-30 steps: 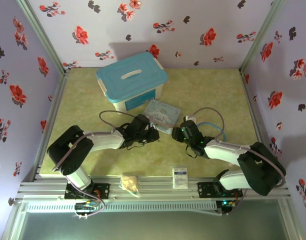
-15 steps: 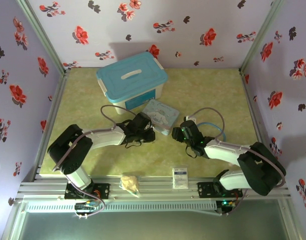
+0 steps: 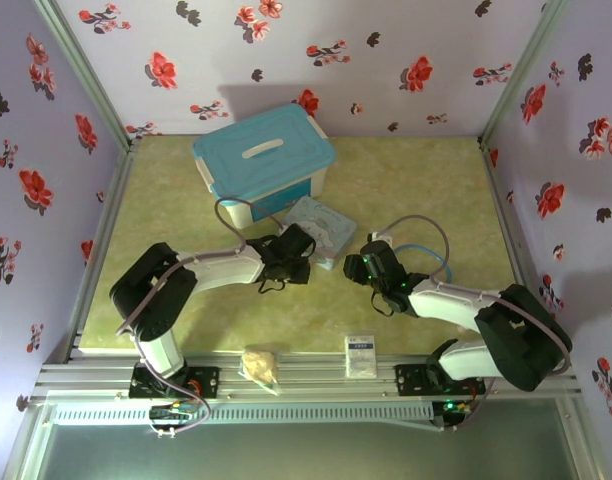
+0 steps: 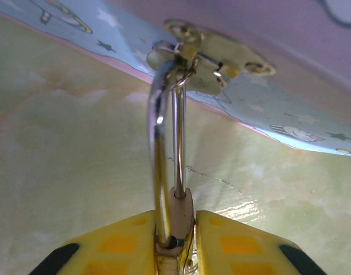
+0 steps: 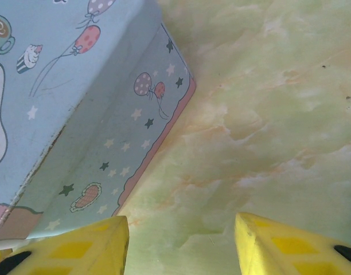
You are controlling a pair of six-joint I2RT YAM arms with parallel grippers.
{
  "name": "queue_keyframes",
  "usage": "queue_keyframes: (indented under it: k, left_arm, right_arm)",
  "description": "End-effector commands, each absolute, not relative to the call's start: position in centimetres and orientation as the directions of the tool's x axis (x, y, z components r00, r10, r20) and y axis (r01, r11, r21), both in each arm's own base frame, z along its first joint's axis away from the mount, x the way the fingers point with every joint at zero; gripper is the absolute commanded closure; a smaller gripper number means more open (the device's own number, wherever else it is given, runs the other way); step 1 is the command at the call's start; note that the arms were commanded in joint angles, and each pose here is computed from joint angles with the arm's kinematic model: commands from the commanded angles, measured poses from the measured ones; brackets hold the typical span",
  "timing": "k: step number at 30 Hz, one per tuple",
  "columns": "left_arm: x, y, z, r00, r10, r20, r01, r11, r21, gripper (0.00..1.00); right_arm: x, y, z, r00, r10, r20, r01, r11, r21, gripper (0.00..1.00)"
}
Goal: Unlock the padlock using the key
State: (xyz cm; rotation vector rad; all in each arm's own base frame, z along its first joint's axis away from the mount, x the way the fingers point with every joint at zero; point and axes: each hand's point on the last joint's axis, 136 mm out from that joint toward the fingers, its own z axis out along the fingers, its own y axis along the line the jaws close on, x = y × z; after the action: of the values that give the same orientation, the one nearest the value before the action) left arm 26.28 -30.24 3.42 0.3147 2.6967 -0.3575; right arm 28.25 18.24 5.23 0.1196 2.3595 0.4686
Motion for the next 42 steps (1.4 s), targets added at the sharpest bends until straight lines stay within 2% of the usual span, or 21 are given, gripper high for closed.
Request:
queue_keyframes:
  k: [1,14,22,28,32,36,42]
  left_arm:
    - [26.5,-28.4,2.9,-0.874,0.252,-0.416,0.291,0.956,-0.031,0.76]
    - [26.3,-28.2,4.3,-0.805,0.393,-0.444,0.333,0.919,0.21,0.74]
    - [24.8,-30.0,4.1,-0.79,0.431,-0.436,0.379,0.902,0.206,0.78]
    - [24.5,-30.2,4.2,-0.769,0.495,-0.405,0.394,0.866,0.309,0.76]
    - [23.6,-31.9,4.2,-0.77,0.473,-0.429,0.426,0.881,0.205,0.75]
    - [23.4,-33.3,6.6,-0.763,0.421,-0.491,0.441,0.894,0.082,0.72]
    - [24.7,-32.6,11.8,-0.783,0.259,-0.565,0.406,0.902,-0.15,0.55]
  right_arm:
    - [28.4,17.8,4.9,-0.742,0.223,-0.633,-0.019,0.936,0.352,0.48]
    - [28.3,17.9,4.3,-0.754,0.217,-0.62,-0.016,0.938,0.347,0.48]
    - [28.2,17.6,4.1,-0.756,0.215,-0.619,-0.009,0.941,0.338,0.49]
    - [28.2,17.7,4.0,-0.758,0.22,-0.614,-0.007,0.939,0.345,0.49]
    - [28.1,17.6,4.2,-0.755,0.223,-0.616,-0.004,0.939,0.345,0.49]
    - [27.9,17.5,5.1,-0.739,0.248,-0.627,-0.008,0.927,0.375,0.49]
    - [26.4,18.6,6.7,-0.739,0.216,-0.638,-0.05,0.927,0.371,0.49]
